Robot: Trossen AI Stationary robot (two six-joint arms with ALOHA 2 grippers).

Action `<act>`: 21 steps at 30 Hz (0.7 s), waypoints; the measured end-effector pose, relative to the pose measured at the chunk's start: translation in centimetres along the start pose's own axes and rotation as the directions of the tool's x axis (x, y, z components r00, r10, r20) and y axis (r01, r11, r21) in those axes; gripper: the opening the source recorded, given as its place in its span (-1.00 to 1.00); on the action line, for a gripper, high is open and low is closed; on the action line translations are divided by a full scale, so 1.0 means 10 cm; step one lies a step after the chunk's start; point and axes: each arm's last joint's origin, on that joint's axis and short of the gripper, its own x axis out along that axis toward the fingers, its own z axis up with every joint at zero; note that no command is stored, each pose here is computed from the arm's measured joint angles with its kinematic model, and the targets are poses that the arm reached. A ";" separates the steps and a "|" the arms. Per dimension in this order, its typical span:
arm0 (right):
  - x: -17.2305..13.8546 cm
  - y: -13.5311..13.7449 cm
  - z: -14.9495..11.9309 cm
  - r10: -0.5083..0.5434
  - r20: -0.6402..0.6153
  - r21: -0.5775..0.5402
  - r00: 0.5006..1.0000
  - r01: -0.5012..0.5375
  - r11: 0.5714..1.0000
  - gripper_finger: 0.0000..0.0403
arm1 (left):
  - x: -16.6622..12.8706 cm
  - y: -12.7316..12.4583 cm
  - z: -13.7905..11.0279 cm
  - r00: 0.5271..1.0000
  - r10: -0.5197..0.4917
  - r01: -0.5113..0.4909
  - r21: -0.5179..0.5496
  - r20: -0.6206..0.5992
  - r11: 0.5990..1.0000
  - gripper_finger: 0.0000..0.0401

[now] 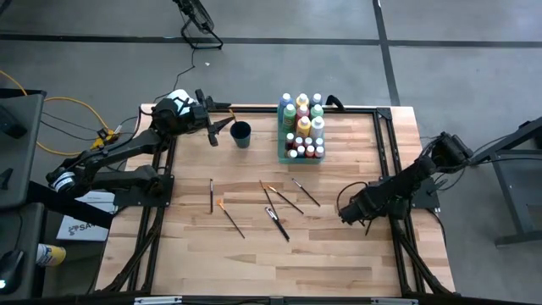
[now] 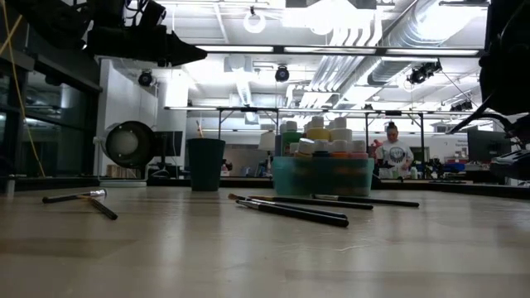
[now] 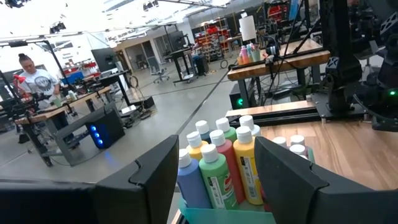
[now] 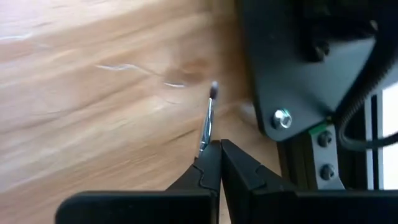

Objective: Pick & Place Paint Supplies
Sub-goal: Put the black silver paint brush into the black cup

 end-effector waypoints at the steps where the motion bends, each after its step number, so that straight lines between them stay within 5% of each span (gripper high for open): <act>1: 0.00 0.01 0.00 0.007 0.005 -0.018 1.000 -0.007 1.000 -0.99 | 0.00 0.00 0.00 1.000 0.000 0.000 0.000 0.000 1.000 0.01; 21: -0.09 0.10 -0.03 0.140 0.068 -0.234 0.988 -0.121 0.965 -0.99 | 0.00 -0.01 -0.03 1.000 -0.008 0.007 -0.028 -0.025 1.000 0.01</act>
